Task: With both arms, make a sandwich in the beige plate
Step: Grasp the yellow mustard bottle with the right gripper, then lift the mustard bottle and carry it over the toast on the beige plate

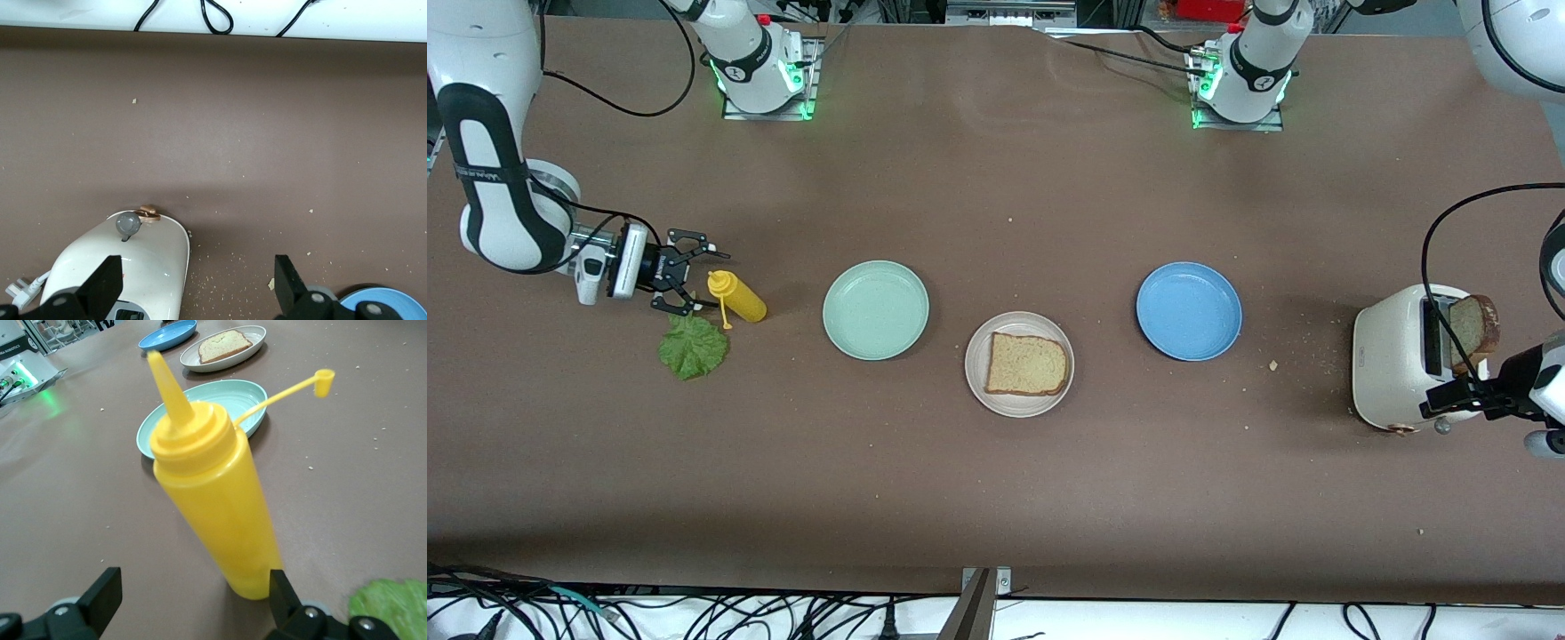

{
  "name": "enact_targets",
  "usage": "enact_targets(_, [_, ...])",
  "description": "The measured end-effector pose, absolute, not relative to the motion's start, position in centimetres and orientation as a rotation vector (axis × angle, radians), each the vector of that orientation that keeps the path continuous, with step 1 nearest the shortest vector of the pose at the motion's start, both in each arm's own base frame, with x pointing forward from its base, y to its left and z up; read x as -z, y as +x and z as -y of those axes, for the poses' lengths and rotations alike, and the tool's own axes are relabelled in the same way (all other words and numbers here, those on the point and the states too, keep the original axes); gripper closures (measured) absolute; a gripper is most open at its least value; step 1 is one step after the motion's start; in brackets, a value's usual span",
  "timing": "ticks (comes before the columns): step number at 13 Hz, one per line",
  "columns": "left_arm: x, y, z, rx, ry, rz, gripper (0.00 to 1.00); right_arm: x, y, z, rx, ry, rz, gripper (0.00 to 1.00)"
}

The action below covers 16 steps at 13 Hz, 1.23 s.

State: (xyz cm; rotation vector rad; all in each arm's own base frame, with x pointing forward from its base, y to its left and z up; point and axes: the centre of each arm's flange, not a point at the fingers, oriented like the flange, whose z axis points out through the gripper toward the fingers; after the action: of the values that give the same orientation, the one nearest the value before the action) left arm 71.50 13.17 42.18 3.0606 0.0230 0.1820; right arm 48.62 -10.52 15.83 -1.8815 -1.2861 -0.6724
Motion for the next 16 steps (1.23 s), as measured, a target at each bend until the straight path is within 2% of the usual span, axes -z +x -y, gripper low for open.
enact_targets(7, [-42.1, 71.5, -13.2, -0.18, 3.061, -0.024, 0.0, -15.7, 49.9, 7.9, 0.714, -1.9, 1.284, 0.02])
enact_targets(9, [-41.8, 71.5, -13.2, -0.174, 3.062, -0.025, 0.0, -15.6, 50.1, 7.6, 0.731, -1.903, 1.289, 0.04])
enact_targets(10, [-41.7, 71.5, -13.3, -0.172, 3.062, -0.027, 0.0, -15.7, 50.3, 7.4, 0.758, -1.896, 1.314, 0.14])
enact_targets(12, [-41.7, 71.4, -13.7, -0.17, 3.064, -0.036, 0.0, -15.8, 50.7, 7.3, 0.792, -1.887, 1.364, 0.41])
enact_targets(13, [-41.6, 71.3, -14.3, -0.168, 3.064, -0.049, 0.0, -15.9, 50.9, 7.3, 0.801, -1.886, 1.379, 0.52])
enact_targets(16, [-41.1, 70.3, -16.1, -0.085, 3.046, -0.114, 0.0, -17.1, 52.8, 6.6, 0.82, -1.89, 1.445, 0.64])
